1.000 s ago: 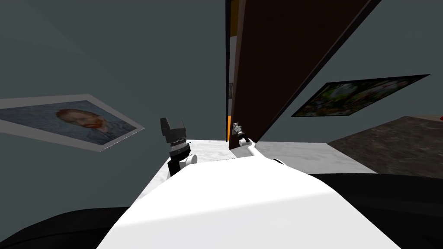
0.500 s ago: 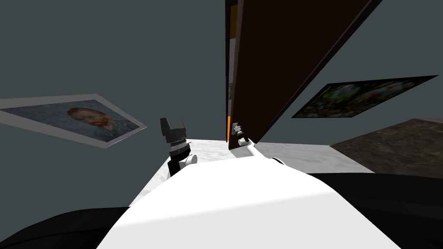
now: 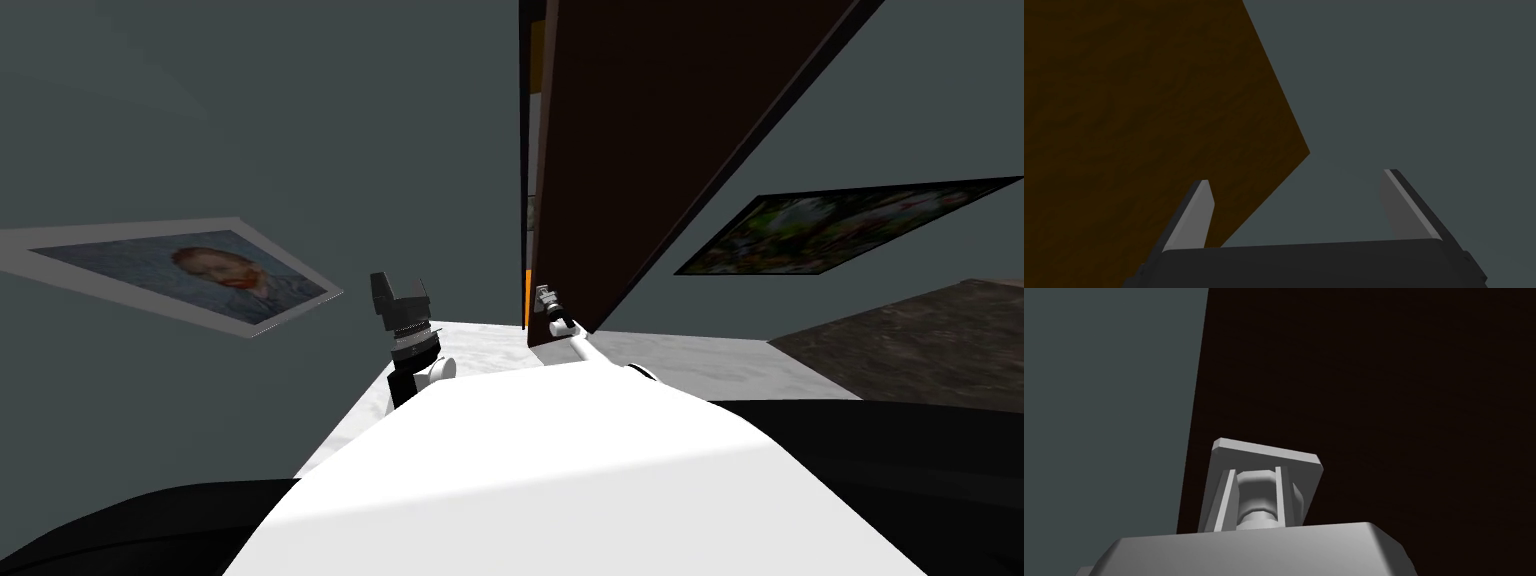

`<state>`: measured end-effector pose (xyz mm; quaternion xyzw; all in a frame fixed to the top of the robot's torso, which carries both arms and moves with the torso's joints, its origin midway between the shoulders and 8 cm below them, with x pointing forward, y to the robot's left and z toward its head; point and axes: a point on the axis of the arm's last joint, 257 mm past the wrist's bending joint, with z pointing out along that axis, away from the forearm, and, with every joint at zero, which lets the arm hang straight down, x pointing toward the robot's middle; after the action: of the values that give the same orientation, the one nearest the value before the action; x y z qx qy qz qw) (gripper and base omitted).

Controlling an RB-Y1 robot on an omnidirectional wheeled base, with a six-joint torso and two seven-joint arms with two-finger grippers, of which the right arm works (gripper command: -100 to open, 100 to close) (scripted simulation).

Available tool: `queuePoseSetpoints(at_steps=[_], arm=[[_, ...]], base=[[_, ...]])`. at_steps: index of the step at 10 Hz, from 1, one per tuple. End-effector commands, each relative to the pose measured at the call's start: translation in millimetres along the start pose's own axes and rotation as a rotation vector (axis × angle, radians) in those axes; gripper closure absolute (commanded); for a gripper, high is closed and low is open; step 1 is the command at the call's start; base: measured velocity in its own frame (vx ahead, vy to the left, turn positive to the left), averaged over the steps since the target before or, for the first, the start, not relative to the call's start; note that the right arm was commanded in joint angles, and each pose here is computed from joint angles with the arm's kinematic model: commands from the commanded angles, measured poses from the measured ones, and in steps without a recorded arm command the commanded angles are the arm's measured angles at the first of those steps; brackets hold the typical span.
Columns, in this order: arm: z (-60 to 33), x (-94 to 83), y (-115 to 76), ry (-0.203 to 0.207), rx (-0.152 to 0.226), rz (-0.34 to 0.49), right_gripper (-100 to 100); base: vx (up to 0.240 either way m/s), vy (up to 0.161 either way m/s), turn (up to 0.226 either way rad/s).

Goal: Pull the door open

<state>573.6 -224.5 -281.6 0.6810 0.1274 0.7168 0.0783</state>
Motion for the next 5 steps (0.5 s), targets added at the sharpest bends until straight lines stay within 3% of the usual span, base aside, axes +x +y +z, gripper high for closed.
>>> queuePoseSetpoints(at_steps=[1,5], arm=[[-4.4,-11.1,-7.4,-0.031,0.010,0.071,100],[-3.3,-11.1,-10.6,-0.035,0.009,0.194,100]], base=[[-0.007,-0.054,0.058],[0.000,-0.039,0.029]])
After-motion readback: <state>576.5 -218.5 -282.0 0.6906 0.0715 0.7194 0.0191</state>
